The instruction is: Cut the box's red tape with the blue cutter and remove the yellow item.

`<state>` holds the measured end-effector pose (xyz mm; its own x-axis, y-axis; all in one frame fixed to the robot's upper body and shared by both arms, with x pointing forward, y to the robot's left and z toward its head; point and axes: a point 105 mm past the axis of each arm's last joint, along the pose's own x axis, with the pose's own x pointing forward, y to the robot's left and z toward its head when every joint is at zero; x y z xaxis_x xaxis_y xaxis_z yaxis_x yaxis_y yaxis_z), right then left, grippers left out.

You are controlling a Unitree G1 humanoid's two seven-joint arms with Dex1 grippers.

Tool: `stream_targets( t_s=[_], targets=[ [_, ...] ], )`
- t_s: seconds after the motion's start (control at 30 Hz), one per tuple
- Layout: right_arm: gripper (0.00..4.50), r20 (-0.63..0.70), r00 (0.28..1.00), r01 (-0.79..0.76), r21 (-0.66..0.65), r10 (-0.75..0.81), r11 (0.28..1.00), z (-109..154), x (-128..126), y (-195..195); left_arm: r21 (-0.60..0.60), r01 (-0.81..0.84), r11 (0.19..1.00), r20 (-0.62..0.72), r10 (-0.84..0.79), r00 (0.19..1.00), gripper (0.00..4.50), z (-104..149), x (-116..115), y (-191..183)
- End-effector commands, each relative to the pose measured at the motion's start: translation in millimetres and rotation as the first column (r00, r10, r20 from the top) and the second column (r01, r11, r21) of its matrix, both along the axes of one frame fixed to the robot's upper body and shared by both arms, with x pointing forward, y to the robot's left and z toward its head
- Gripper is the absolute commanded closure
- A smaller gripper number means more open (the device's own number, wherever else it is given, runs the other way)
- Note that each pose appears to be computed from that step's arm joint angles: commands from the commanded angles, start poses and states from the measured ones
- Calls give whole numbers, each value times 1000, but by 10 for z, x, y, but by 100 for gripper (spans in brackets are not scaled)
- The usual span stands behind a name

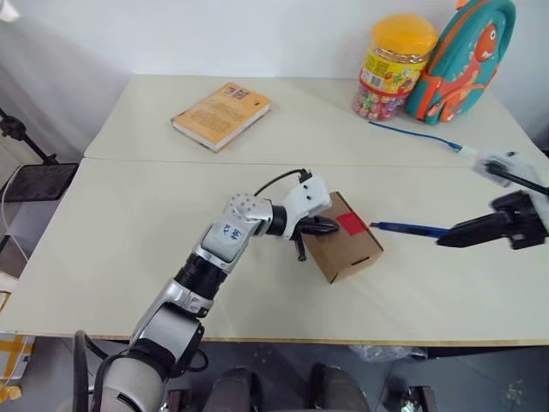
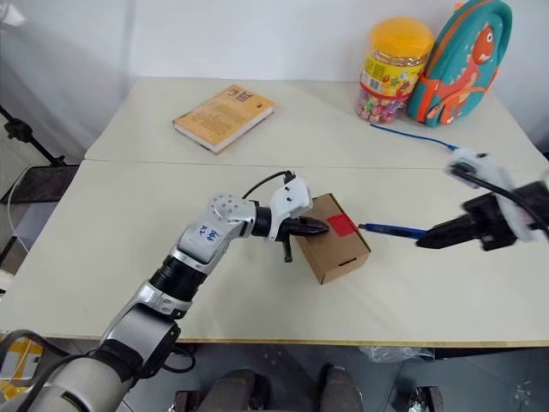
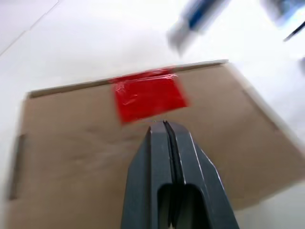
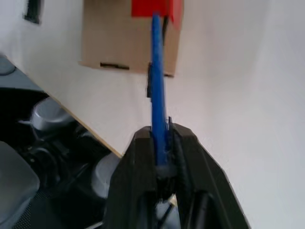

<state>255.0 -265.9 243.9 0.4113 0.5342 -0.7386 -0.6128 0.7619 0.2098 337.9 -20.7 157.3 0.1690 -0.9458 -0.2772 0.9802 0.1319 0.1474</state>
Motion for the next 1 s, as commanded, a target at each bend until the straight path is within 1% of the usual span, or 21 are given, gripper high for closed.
stream_targets(
  t_s=[0.03,0.1,0.17,0.2,0.27,0.33,0.47,0.53,0.63,0.7,0.73,0.77,0.8,0.87,0.9,0.93,1.0],
  targets=[
    [436,221,975,-32,19,27,999,296,-46,-64,-97,27,995,77,-20,997,450,292,15,139],
    [436,318,948,-6,106,-29,994,359,-85,-185,-138,66,988,135,-48,990,450,460,3,243],
    [436,392,916,15,168,-81,986,332,-123,-292,-175,83,981,161,-54,986,450,582,3,341],
    [436,422,899,42,192,-121,980,260,-127,-367,-187,90,978,165,-59,984,450,621,-5,411],
    [436,480,847,131,231,-230,964,39,-103,-560,-174,63,983,145,-37,989,450,600,13,603],
    [436,593,752,224,180,-288,958,-260,-4,-765,-110,7,994,113,5,994,450,426,21,875],
    [436,661,635,369,194,-399,909,-614,181,-924,-23,-109,994,73,111,991,450,139,35,1238],
    [436,692,593,410,182,-413,894,-787,284,-957,-9,-151,989,46,151,987,450,28,10,1334],
    [436,684,562,491,177,-465,853,-1020,375,-1057,-5,-179,984,42,180,983,450,-55,-28,1343],
    [362,615,601,503,204,-510,840,-1167,378,-1045,7,-208,978,50,207,977,450,-109,-36,1344],
    [343,625,600,504,190,-500,842,-1178,385,-1049,8,-222,975,43,221,974,450,-127,-38,1344],
    [309,648,585,519,163,-488,839,-1162,392,-1083,4,-228,974,32,228,973,450,-139,-58,1332],
    [278,693,557,523,137,-459,841,-1089,402,-1113,1,-222,975,23,221,975,450,-152,-93,1309],
    [211,761,509,477,140,-402,868,-863,409,-1079,1,-210,978,7,210,978,450,-198,-159,1250],
    [211,779,505,419,156,-372,894,-756,403,-996,1,-203,979,-1,203,979,450,-221,-187,1218],
    [211,781,519,361,166,-346,918,-694,394,-897,1,-196,981,-8,196,981,450,-242,-211,1190],
    [211,776,570,236,162,-271,958,-642,376,-648,-1,-191,982,-19,191,981,450,-277,-236,1134]
  ],
)
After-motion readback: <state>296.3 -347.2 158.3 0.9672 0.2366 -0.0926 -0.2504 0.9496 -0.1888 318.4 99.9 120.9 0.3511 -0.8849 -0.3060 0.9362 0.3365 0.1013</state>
